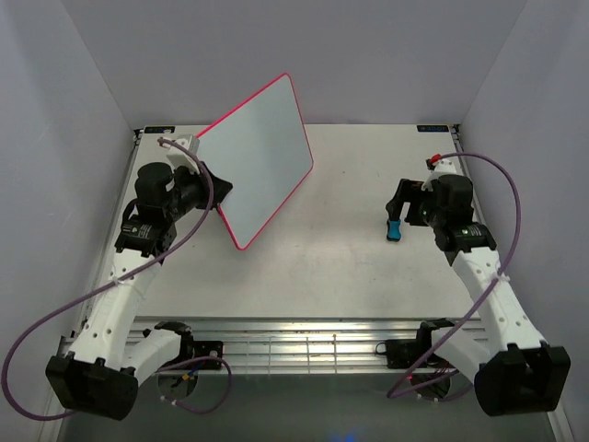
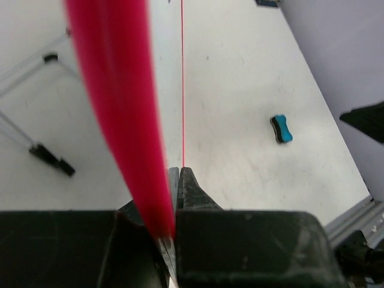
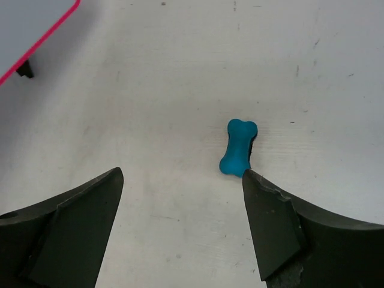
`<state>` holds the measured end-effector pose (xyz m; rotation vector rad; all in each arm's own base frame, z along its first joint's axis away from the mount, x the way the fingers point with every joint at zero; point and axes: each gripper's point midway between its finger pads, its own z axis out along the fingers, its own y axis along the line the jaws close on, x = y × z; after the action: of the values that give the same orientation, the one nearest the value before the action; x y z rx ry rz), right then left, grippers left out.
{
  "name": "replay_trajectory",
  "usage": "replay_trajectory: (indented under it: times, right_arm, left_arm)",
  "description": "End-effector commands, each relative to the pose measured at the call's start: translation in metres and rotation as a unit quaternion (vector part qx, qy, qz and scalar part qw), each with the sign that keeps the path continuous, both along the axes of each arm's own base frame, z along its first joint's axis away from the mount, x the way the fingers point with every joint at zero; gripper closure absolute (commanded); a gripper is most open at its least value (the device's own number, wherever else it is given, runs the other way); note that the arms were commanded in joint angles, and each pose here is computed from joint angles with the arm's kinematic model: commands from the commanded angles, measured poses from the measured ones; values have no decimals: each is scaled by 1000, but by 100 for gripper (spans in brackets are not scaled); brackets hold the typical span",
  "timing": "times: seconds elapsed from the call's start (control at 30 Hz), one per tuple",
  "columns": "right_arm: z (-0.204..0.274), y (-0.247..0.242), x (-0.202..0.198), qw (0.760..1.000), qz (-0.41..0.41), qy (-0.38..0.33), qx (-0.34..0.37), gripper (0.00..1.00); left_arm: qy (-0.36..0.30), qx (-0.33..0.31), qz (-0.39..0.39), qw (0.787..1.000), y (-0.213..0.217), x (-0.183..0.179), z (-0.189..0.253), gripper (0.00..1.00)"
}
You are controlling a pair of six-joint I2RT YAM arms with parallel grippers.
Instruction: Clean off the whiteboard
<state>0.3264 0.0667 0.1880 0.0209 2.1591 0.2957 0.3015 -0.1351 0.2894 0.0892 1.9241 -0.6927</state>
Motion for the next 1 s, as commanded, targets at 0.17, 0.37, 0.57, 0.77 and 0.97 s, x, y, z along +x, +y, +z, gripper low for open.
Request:
replay_trajectory:
  times: [0.17, 0.37, 0.57, 0.77, 0.97]
  right_arm:
    - [15, 20, -43, 995, 78, -46, 30, 13]
    - [28, 33, -51, 989, 120, -77, 47, 10]
    - [43, 35, -58, 984, 129, -115, 51, 5]
    - [47, 40, -60, 981, 143, -117, 59, 10]
    - [39, 43, -60, 981, 153, -101, 61, 10]
  left_arm:
    - [-332, 40, -95, 938, -23, 57, 161, 100]
    - [-348, 41, -97, 932, 36, 86, 167, 100]
    - [-312, 43, -160, 935, 79, 93, 147, 100]
    - [-303, 62, -140, 941, 94, 93, 115, 100]
    - [-286, 59, -163, 943, 94, 91, 87, 100]
